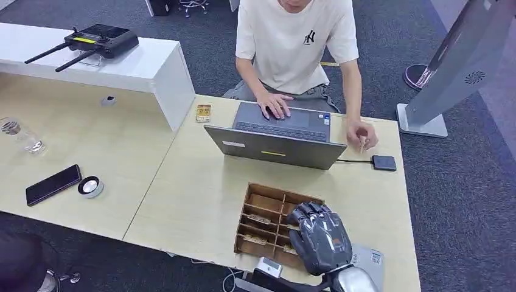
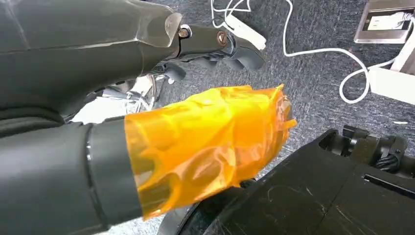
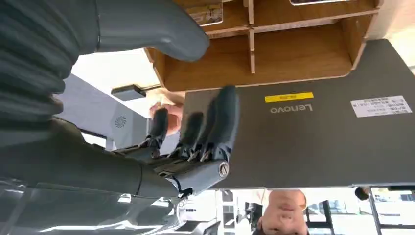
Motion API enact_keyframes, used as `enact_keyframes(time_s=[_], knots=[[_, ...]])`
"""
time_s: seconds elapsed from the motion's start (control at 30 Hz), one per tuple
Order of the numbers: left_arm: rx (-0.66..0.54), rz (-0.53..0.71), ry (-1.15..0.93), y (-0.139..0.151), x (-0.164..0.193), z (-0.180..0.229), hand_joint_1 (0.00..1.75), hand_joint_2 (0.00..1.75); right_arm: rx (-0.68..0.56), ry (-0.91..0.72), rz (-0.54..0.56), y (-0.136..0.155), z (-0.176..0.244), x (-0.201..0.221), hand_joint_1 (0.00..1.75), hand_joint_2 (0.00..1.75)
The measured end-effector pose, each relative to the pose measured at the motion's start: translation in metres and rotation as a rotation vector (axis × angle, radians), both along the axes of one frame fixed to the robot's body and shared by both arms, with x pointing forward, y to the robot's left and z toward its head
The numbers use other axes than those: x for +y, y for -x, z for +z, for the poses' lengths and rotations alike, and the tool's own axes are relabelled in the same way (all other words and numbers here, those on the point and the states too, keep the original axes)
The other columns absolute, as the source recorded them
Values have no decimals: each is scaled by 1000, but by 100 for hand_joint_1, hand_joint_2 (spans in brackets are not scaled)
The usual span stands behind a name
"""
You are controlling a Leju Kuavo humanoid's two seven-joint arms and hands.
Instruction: Pass the card to the sensor for recognition and then transmit it.
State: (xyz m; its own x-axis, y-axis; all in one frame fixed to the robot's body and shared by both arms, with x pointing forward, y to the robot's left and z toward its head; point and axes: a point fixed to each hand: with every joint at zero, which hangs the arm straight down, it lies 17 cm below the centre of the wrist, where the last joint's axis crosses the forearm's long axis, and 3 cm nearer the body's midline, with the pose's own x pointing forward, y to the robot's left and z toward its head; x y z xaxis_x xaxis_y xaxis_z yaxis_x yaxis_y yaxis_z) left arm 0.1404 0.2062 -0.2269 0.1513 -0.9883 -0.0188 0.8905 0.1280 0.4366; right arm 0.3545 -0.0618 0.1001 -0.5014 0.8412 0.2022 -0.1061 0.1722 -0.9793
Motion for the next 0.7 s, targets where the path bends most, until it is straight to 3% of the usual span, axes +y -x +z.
enact_keyframes(time_s=[0.3, 0.5, 0.7], knots=[[-1, -7, 0, 0, 0, 0, 0, 0, 20, 28, -15, -1, -12, -5, 98, 175], [-2, -15, -1, -1, 0, 0, 0, 0, 30, 44, -18, -2, -19, -7, 96, 175], [-3, -18, -3, -1, 0, 0, 0, 0, 36, 54, -22, -2, -23, -8, 124, 175]])
